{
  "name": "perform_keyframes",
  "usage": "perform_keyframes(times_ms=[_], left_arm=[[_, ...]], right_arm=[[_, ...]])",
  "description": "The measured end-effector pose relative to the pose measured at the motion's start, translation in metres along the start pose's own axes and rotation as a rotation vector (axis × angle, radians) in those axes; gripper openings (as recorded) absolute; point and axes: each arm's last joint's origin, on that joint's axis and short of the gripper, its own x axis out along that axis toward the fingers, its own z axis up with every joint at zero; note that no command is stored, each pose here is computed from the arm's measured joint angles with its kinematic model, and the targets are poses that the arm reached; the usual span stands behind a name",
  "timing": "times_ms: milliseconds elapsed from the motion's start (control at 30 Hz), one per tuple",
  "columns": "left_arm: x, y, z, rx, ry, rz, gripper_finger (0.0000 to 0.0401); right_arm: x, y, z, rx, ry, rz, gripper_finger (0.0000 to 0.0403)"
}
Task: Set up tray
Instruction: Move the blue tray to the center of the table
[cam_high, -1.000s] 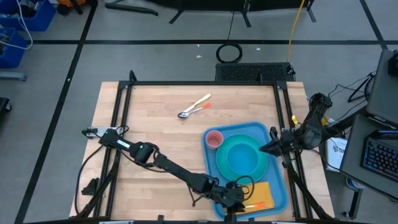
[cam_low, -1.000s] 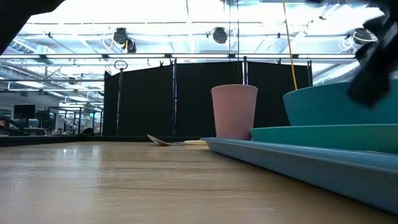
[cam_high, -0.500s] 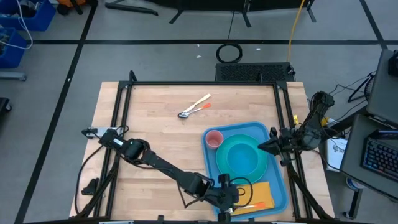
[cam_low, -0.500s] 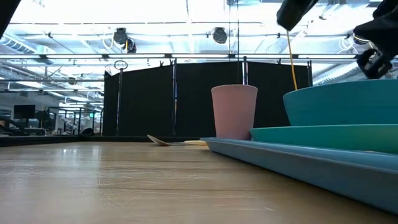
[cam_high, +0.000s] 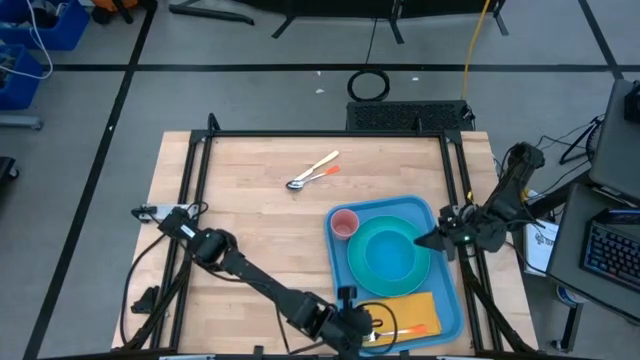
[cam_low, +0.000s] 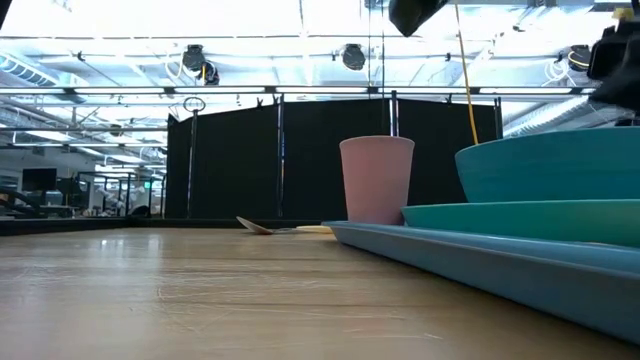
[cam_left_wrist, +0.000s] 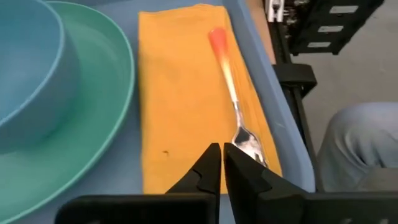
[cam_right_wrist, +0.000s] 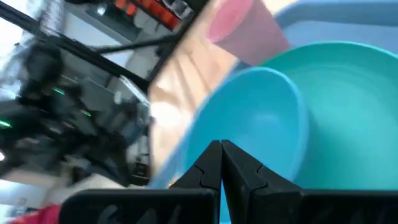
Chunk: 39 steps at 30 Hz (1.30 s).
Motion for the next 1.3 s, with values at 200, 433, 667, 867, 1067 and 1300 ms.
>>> perform_keyframes(times_ms=[200,433,667,867,1067,1300], left_arm=[[-0.002,-0.004,-0.003,0.033,0.008,-0.003,0.003],[-0.003,-0.007,-0.005,0.041,0.014,-0.006,0.0031],[-0.006,-0.013,-0.007,0.042,0.011,-0.017,0.0031],[-0.009,-0.022,-0.009,0.06,-0.006,-0.038,0.0031],[-0.015,-0.036,-0.011,0.099,-0.032,-0.068,0.0031],[-0.018,-0.043,-0.014,0.107,-0.035,-0.081,0.0031]], right_arm=[[-0.009,0.01,0.014,0.086,0.037,-0.167,0.0],[-0.008,0.025,0.017,0.191,0.204,-0.463,0.0],[0.001,0.044,0.016,0.253,0.376,-0.779,0.0],[0.015,0.045,0.001,0.347,0.558,-1.01,0.0],[0.029,0.041,-0.011,0.344,0.559,-1.158,0.0],[0.042,0.033,-0.027,0.355,0.643,-1.376,0.0]])
